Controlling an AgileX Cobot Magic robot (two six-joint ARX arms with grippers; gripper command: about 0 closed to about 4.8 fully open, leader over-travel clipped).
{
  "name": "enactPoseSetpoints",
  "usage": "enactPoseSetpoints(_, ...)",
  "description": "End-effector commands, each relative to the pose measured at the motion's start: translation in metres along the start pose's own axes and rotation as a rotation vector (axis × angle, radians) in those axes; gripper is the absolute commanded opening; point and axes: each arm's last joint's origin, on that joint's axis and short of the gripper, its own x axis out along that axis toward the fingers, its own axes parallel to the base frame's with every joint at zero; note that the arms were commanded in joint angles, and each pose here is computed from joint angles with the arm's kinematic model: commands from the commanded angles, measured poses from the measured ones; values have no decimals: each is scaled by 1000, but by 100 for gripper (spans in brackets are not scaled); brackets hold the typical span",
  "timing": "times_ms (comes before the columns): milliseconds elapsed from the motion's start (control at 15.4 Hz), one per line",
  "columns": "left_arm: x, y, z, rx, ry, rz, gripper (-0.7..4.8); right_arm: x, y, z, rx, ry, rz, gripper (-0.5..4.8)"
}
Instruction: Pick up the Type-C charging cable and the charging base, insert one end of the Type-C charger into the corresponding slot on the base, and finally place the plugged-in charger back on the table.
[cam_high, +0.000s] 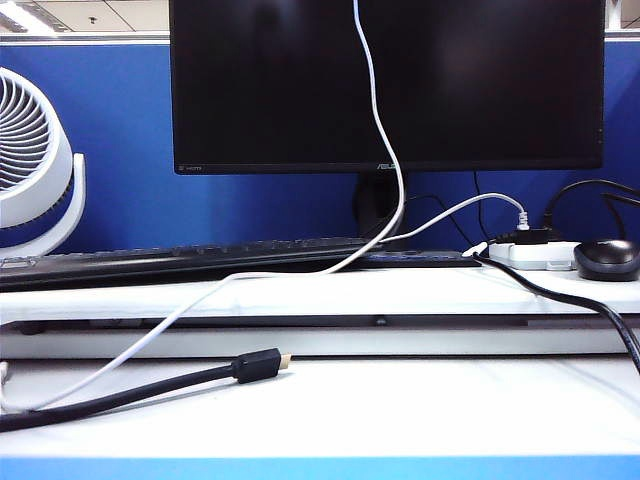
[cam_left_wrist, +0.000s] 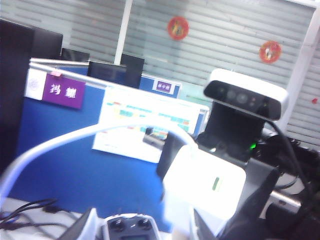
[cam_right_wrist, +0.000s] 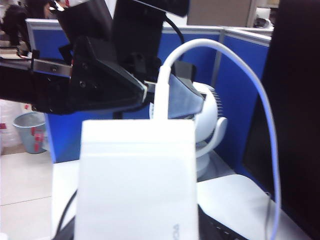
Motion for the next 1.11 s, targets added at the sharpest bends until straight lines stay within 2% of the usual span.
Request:
enactPoseSetpoints(65, 6, -10, 7, 34, -51, -30, 241, -1, 1, 7, -6, -37, 5, -5)
enactPoseSetpoints(521, 18, -21, 9, 22, -112, -62, 238, -1, 1, 14, 31, -87, 18, -5)
enactPoseSetpoints(651, 20, -23, 10, -14, -138, -62, 238, 0, 2, 14, 34, -84, 26, -5)
enactPoseSetpoints(1107, 29, -28, 8, -37, -158, -86, 237, 2, 4, 14, 34, -85, 53, -5)
